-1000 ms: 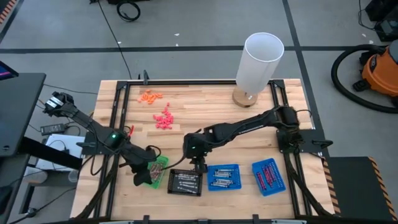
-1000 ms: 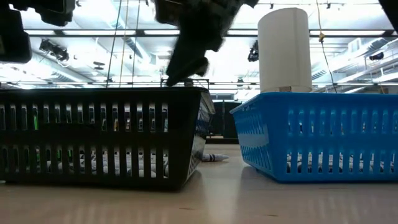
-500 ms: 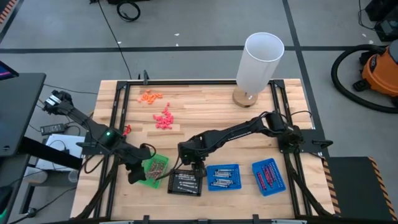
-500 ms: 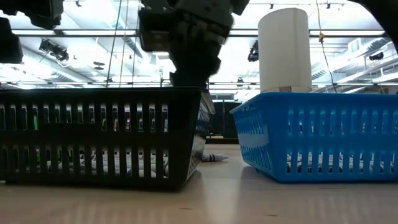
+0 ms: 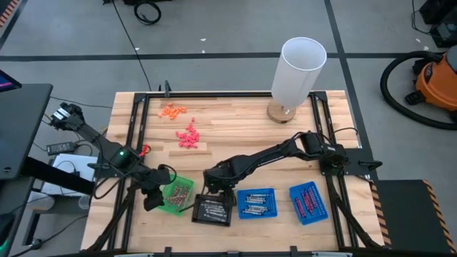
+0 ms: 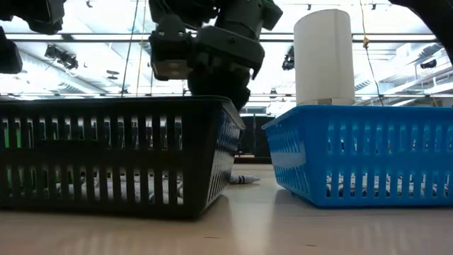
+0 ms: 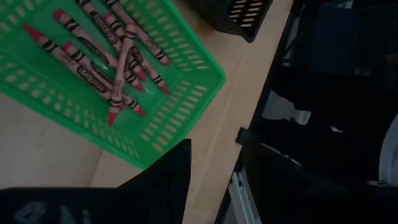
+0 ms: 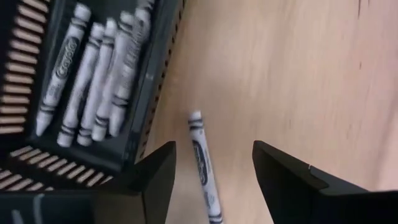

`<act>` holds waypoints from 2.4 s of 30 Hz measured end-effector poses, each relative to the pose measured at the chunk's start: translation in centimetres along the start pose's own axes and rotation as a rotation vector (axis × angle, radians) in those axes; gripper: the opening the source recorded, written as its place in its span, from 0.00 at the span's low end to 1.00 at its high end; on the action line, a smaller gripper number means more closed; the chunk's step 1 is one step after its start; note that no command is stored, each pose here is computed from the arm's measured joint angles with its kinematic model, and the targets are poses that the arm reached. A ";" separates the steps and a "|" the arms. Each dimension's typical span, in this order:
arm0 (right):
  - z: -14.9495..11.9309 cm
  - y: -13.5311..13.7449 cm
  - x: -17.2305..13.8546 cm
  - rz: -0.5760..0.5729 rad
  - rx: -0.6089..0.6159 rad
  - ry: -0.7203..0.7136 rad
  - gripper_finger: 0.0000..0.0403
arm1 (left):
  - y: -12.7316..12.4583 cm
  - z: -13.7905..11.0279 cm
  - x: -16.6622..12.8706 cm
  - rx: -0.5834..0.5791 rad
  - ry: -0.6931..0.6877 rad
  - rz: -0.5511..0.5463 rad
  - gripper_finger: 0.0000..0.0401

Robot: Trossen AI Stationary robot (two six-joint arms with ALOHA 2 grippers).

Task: Sort crayons
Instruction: Put the white crayon into the black basket

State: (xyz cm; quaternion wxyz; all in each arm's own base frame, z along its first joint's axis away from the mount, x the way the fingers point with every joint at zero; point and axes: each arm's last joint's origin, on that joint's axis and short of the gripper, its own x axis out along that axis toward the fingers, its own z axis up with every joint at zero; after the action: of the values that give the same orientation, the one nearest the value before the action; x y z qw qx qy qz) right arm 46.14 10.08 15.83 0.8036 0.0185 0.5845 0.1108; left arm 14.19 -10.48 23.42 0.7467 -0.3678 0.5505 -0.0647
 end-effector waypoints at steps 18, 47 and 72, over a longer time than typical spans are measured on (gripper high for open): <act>-1.8 1.2 1.7 -0.147 -0.129 0.052 0.49 | 0.0 0.0 -0.1 0.018 -0.019 0.004 0.39; 0.0 0.0 -1.3 -0.147 -0.069 0.076 0.09 | 0.2 0.4 -0.1 0.128 -0.131 0.068 0.39; 2.0 2.8 -5.3 0.170 0.293 -0.082 0.10 | 1.6 0.0 -0.3 0.330 -0.086 0.239 0.39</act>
State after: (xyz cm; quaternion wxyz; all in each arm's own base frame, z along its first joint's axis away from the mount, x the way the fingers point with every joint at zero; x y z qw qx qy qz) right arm 46.07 11.99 21.86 0.8031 0.1891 0.5576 0.0910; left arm 13.57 -9.22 22.63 0.8220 -0.1749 0.5397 -0.0492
